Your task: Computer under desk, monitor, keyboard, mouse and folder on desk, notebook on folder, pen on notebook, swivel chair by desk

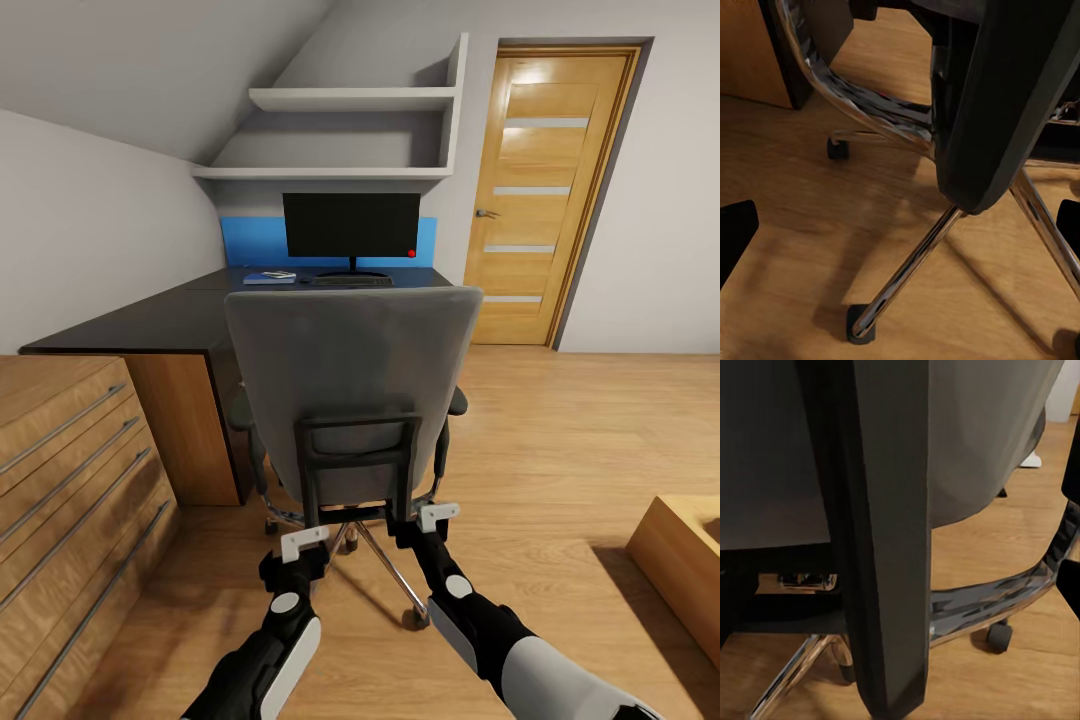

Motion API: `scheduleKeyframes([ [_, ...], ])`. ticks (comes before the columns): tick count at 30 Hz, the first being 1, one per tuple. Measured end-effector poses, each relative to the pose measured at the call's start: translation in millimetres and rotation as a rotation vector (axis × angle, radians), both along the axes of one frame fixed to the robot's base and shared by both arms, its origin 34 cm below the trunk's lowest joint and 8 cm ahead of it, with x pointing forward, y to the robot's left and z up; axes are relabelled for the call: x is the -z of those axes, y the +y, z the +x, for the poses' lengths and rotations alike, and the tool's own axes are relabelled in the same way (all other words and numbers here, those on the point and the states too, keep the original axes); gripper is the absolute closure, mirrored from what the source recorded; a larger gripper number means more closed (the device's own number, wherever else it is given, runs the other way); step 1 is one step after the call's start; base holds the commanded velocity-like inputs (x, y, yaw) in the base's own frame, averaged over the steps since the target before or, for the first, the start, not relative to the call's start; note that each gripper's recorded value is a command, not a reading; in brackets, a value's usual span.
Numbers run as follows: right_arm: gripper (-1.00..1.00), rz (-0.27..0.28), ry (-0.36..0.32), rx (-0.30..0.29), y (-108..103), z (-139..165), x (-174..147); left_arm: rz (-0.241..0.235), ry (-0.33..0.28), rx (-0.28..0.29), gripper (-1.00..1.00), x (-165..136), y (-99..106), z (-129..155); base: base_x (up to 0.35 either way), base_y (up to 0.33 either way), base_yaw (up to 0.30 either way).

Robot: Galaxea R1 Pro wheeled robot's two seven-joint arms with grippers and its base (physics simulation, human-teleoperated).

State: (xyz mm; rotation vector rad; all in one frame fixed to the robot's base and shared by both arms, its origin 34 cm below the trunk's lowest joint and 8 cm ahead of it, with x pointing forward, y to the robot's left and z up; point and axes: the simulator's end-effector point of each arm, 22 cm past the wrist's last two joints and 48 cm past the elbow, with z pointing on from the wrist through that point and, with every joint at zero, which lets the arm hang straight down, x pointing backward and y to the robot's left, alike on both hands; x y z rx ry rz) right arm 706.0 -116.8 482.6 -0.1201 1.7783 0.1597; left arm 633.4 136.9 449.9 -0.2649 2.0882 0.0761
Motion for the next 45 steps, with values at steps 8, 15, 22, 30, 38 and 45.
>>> scheduleKeyframes([
  [8, -1.00, -0.029, 0.030, -0.003, -5.3, -6.1, 15.6, -0.001, -0.002, 0.001, -1.00, -0.9, -1.0, 0.1, 0.000, 0.000, 0.000],
  [15, -1.00, -0.094, 0.001, -0.051, 0.5, -10.9, 18.3, 0.000, -0.002, 0.001, -1.00, -1.1, -0.5, 0.5, 0.000, 0.000, 0.000],
  [22, -1.00, -0.110, -0.004, -0.059, 0.0, -13.8, 22.1, 0.001, 0.000, 0.001, -1.00, -0.3, -0.3, 0.0, 0.000, 0.000, 0.000],
  [30, -1.00, -0.087, -0.092, -0.054, -3.9, -14.8, 8.3, 0.001, 0.000, 0.001, -1.00, -0.2, -0.5, -0.1, 0.000, 0.000, 0.000],
  [38, -1.00, -0.085, -0.105, -0.051, -5.2, -17.4, 8.8, 0.000, 0.000, 0.002, -1.00, -0.4, -0.9, -0.3, 0.090, 0.000, 0.000],
  [45, -1.00, -0.085, -0.104, -0.051, -5.1, -17.4, 9.1, 0.000, 0.000, 0.002, -1.00, -0.3, -0.8, 0.0, 0.134, 0.000, 0.000],
])
